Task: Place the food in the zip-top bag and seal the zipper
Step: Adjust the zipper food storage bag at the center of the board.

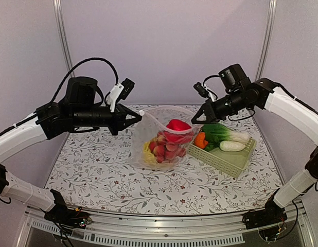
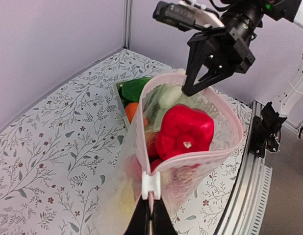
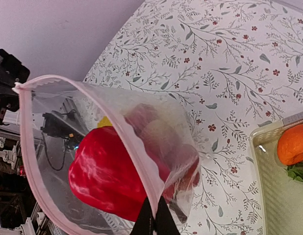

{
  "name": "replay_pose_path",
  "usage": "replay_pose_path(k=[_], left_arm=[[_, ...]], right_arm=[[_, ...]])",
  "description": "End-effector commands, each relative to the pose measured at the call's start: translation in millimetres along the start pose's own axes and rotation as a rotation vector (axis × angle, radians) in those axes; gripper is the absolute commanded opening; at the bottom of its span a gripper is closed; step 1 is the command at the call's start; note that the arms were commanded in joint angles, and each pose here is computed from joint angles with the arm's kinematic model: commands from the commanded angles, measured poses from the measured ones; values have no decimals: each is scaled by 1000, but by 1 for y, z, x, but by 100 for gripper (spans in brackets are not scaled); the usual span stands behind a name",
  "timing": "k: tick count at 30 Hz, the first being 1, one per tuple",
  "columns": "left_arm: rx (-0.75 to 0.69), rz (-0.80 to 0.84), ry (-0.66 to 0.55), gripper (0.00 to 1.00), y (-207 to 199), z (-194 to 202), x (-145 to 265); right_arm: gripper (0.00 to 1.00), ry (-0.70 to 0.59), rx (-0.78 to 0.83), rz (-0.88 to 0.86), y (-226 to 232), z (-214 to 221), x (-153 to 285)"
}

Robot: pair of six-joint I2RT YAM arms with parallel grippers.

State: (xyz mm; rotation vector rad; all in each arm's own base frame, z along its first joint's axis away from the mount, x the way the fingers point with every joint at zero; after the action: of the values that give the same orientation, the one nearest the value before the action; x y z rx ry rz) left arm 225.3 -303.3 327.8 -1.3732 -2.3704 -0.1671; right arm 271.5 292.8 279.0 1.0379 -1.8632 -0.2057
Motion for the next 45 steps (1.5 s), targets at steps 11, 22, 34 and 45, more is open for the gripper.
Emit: replay_pose_path(k=[11,22,34,45], left_arm=[[149,46,-90,0,24,-2,-22],[182,81,-83,0,28,-5,-36],[230,114,-177,0,17,-26,-2],[242,135,-20,0,15,23,-34]], right_arm=[[0,-155,121,-76,68,-15,53],[0,-75,78,-68,58,-16,23],[0,-183,48,-69,59,-11,43],[0,-18,-75,31,16,20,-8]])
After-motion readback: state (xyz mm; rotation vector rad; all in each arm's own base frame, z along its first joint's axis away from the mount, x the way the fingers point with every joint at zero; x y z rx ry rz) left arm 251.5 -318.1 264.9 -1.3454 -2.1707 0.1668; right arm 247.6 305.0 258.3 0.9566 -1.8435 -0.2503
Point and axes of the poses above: each gripper's point midway between its finger pads, its own x axis back along the fingers, its own y axis along the line the jaws close on, z = x × y, the point moved 2 cm from there along x, back along the fingers, and after that the axes turned 2 degrees about -x, right-handed, at the moved point
